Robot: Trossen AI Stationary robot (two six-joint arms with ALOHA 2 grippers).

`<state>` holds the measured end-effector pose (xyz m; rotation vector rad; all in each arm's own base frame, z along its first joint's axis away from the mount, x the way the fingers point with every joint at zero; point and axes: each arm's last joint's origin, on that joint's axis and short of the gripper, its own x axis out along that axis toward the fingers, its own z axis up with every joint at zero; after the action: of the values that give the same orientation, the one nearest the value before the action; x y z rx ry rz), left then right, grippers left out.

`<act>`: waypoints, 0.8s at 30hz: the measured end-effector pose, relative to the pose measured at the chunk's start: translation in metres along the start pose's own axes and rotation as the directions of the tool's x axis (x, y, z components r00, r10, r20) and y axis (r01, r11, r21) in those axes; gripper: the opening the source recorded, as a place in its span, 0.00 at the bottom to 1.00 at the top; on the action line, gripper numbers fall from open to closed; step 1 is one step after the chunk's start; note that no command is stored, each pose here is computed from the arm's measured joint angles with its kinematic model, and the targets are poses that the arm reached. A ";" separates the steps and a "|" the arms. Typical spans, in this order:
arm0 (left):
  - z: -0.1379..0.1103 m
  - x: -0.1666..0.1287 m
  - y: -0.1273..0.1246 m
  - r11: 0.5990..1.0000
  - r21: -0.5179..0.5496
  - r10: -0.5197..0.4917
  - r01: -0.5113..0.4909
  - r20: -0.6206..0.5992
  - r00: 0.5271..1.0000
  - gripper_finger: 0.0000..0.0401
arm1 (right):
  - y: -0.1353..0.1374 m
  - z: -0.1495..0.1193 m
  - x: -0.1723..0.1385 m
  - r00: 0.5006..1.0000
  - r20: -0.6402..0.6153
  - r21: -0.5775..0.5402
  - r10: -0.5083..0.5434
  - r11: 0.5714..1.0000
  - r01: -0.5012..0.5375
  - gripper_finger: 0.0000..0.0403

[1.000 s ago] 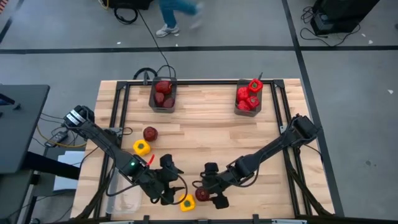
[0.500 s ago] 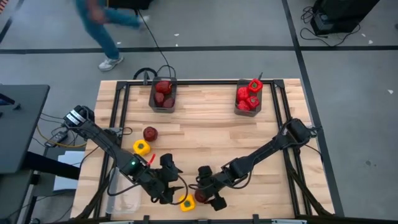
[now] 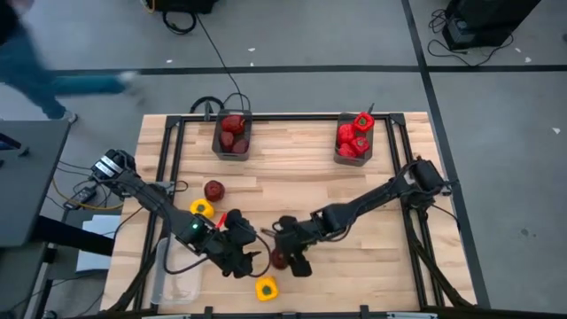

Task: Sort produce into baskets
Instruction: Put the red apple into the top left black transparent bin

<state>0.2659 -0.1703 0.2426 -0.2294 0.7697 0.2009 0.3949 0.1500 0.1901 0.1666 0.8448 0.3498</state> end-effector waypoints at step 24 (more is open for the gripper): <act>0.006 0.011 0.032 0.984 -0.081 0.149 -0.158 -0.110 0.983 0.77 | -0.046 0.035 -0.064 0.981 0.134 0.052 -0.139 0.990 0.133 0.59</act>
<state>0.2699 -0.1371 0.2348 -0.2665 0.8830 0.3723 0.3928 0.0831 0.2447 0.1700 0.7231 0.1894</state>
